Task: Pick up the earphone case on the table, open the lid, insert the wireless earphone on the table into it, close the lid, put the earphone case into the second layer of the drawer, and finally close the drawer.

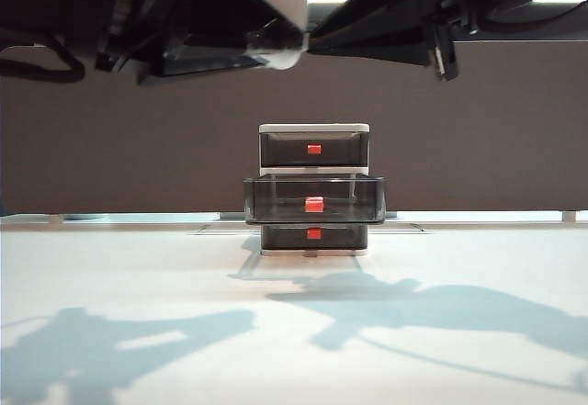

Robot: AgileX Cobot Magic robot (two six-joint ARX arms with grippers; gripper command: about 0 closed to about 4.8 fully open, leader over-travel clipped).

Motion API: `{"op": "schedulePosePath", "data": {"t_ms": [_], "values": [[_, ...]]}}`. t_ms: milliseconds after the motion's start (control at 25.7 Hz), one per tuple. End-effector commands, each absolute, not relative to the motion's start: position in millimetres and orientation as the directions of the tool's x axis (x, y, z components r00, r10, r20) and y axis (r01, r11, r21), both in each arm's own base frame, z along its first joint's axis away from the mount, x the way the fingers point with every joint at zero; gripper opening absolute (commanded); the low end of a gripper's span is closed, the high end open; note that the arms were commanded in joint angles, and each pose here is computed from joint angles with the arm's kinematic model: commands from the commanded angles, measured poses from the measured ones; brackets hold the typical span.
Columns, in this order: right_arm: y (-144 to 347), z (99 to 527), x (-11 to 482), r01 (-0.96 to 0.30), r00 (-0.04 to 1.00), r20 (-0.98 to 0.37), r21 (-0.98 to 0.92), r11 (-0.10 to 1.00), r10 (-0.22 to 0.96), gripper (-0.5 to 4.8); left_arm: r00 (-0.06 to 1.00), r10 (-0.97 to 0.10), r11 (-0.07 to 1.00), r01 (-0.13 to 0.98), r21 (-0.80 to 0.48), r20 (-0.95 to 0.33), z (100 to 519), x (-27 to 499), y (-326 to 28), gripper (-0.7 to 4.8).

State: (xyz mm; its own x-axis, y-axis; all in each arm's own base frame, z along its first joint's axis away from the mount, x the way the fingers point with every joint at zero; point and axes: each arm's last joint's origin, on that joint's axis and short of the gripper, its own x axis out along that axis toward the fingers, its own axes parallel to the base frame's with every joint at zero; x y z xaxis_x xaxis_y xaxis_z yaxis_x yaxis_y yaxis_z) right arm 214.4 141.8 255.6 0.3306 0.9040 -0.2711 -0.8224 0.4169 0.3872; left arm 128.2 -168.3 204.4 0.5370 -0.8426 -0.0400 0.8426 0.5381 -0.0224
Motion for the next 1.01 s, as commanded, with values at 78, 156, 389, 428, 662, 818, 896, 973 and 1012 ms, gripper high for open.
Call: {"op": "schedulePosePath", "data": {"t_ms": [78,156,389,428,662,818,896,973,1012], "values": [[138,261,210,-0.776,0.482,-0.325,0.272,0.569,0.814,-0.01,0.638,-0.769,0.63,0.751,-0.198,-0.028,211,150,-153,0.65],[136,262,205,-0.748,0.551,-0.36,0.188,0.636,0.753,-0.01,0.688,-0.722,0.686,0.699,-0.2,-0.074,219,166,-147,0.65],[138,258,198,-0.744,0.56,-0.425,0.119,0.657,0.711,-0.01,0.717,-0.674,0.738,0.644,-0.203,-0.177,244,211,-166,0.65],[138,258,198,-0.743,0.56,-0.427,0.12,0.658,0.71,-0.01,0.715,-0.673,0.739,0.642,-0.204,-0.189,245,216,-170,0.65],[138,258,198,-0.744,0.56,-0.426,0.121,0.657,0.711,-0.01,0.707,-0.667,0.745,0.634,-0.207,-0.236,243,249,-196,0.65],[137,259,197,-0.741,0.566,-0.421,0.117,0.661,0.709,-0.01,0.698,-0.66,0.751,0.627,-0.209,-0.279,237,267,-210,0.65],[137,259,197,-0.739,0.567,-0.422,0.117,0.663,0.707,-0.01,0.693,-0.657,0.753,0.624,-0.209,-0.295,231,275,-216,0.65],[137,259,197,-0.739,0.567,-0.423,0.119,0.663,0.707,-0.01,0.688,-0.653,0.756,0.62,-0.211,-0.317,224,280,-220,0.66],[137,259,197,-0.739,0.566,-0.423,0.119,0.663,0.708,-0.01,0.686,-0.651,0.757,0.619,-0.211,-0.326,221,282,-221,0.66]]}}
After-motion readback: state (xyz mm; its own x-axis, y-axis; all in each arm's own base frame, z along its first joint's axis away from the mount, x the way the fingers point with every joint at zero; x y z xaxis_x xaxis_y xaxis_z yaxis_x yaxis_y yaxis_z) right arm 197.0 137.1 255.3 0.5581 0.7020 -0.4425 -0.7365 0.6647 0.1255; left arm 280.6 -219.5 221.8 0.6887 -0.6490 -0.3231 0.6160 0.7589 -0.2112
